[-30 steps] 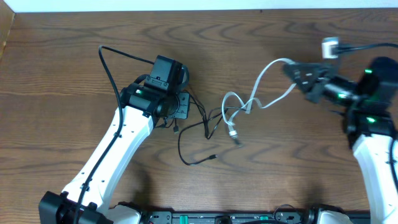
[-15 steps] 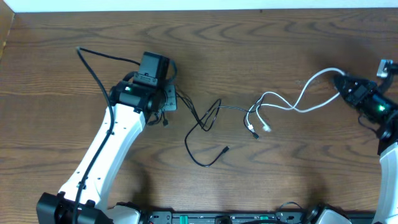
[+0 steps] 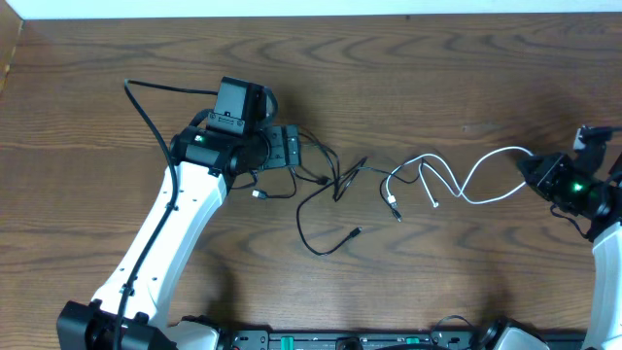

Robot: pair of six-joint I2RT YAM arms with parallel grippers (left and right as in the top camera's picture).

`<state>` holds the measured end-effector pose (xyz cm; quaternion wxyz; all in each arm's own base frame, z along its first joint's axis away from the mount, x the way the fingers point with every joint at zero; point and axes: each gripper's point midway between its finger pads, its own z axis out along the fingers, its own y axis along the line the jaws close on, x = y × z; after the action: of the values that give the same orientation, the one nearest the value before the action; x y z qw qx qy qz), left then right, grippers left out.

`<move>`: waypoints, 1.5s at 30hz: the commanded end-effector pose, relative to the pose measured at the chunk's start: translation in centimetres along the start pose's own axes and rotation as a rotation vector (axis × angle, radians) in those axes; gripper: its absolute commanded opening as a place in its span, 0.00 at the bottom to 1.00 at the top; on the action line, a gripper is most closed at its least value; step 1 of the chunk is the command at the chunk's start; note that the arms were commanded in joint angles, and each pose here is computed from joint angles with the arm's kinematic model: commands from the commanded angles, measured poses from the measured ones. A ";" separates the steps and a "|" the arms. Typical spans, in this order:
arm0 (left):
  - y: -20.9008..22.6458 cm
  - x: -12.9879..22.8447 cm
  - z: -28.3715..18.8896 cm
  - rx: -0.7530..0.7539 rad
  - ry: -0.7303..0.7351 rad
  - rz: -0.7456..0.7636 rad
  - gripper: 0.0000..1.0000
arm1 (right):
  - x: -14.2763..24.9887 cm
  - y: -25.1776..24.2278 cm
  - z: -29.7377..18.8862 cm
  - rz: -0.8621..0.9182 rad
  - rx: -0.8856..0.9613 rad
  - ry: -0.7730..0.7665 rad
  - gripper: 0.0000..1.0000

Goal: Untangle cables

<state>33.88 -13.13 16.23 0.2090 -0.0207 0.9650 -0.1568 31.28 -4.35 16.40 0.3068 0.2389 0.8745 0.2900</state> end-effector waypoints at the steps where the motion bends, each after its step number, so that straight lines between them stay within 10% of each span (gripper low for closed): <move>1: -3.7 1.2 -0.6 0.205 0.072 0.026 0.91 | 1.3 3.1 0.4 -0.125 -0.127 0.051 0.01; 22: -13.0 8.5 5.1 0.325 0.372 -0.109 0.75 | 8.9 11.8 2.9 -0.353 -0.349 0.289 0.01; 38: -14.5 5.2 11.9 0.229 0.164 -0.309 0.72 | 8.9 11.3 3.1 -0.347 -0.321 0.291 0.01; 45: -12.7 2.2 12.2 0.194 0.040 -0.231 0.19 | 8.6 8.7 3.7 -0.334 -0.166 0.279 0.01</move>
<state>35.18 -30.89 9.21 0.1412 -0.1161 0.9341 -0.3067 29.63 9.53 17.19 0.2405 0.0122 0.8923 0.3818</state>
